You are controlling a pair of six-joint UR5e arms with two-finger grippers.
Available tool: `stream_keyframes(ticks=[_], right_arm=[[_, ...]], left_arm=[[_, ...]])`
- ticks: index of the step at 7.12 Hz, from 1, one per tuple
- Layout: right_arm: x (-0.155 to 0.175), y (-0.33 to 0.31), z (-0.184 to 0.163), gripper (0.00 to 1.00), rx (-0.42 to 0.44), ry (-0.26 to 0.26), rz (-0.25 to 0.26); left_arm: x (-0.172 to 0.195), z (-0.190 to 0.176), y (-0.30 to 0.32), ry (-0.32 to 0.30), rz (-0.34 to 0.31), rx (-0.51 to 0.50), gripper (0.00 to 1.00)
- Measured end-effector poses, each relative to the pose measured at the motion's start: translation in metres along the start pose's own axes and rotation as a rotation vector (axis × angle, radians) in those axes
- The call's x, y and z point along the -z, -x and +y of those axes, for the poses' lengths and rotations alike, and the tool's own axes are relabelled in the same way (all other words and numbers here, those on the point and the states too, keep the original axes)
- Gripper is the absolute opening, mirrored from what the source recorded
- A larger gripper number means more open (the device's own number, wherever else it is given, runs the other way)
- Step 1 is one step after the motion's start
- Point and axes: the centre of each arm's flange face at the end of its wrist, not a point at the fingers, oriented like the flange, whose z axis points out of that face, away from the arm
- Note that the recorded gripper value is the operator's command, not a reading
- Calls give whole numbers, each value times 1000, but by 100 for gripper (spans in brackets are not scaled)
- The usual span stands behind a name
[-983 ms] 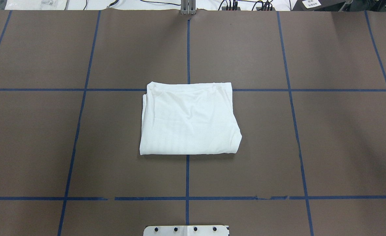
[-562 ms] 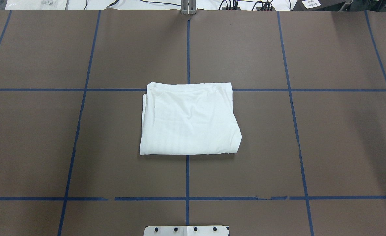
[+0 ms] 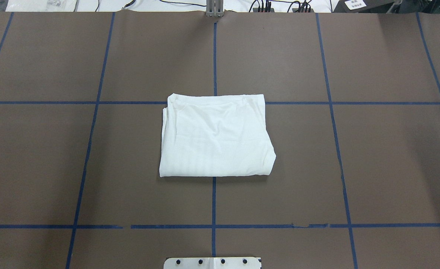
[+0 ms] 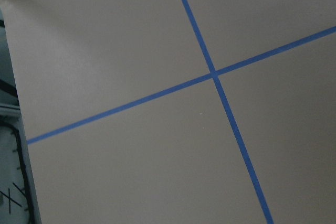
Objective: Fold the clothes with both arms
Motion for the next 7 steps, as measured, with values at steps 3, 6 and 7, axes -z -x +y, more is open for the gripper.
stream_keyframes(ticks=[3,6,7], right_arm=[[-3,-2,1,100,-5,5,-4],[-5,-4,1,100,-9,8,-11],[-6,-4,1,100,-9,8,-13]], left_arm=[[-10,6,-4,51,46,55,100],[-25,-2,-24,89,53,-3,100],[-26,-2,-26,94,54,-7,100]])
